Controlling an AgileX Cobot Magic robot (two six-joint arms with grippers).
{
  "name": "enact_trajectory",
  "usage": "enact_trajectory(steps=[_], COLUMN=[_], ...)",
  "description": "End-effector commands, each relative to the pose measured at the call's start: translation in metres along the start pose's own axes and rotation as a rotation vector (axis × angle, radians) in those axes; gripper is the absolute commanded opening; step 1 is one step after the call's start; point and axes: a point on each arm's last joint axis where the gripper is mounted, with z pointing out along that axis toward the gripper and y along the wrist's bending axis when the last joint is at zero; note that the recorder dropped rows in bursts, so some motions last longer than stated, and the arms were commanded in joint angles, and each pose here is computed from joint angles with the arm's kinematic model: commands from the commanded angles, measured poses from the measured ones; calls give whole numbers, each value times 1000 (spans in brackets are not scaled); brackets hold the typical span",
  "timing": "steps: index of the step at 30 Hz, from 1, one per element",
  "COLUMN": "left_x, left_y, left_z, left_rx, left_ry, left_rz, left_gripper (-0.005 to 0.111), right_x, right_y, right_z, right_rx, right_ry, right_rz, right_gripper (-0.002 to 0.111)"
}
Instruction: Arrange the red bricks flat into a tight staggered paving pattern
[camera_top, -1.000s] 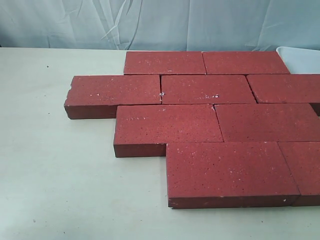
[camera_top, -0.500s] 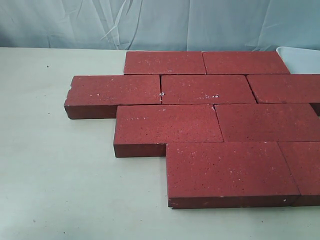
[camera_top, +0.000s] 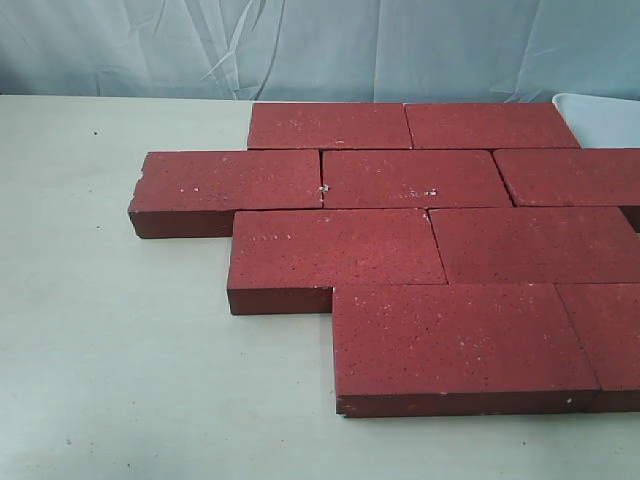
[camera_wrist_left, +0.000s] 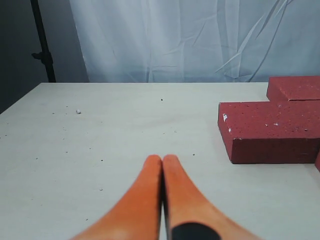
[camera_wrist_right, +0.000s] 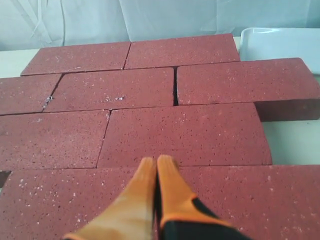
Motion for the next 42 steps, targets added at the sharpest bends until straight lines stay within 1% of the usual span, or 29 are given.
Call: enact_trajectory(steps=[1, 4, 8, 13, 18, 22, 32, 35, 37, 42], left_x=[1, 1, 1, 1, 1, 1, 1, 1, 1, 1], left_y=[0, 0, 0, 0, 0, 0, 0, 0, 0, 0], left_z=[0, 0, 0, 0, 0, 0, 0, 0, 0, 0], left_rx=[7, 7, 7, 7, 7, 7, 4, 4, 4, 4], left_ry=[1, 1, 1, 1, 1, 1, 1, 1, 1, 1], left_rz=[-1, -1, -1, -1, -1, -1, 9, 9, 9, 9], left_gripper=[0, 0, 0, 0, 0, 0, 0, 0, 0, 0], right_x=[17, 31, 41, 64, 78, 75, 75, 74, 74, 73], right_y=[-4, -7, -9, -13, -16, -16, -16, -15, -16, -18], right_z=[3, 6, 10, 18, 23, 20, 19, 14, 14, 14], right_rx=[13, 22, 21, 24, 25, 23, 26, 19, 22, 67], right_ry=[-16, -20, -96, -80, -98, -155, -165, -223, -225, -231], right_rz=[-11, -23, -27, -23, -22, -33, -46, -49, -49, -35], right_gripper=[-1, -1, -1, -1, -1, -1, -1, -1, -1, -1])
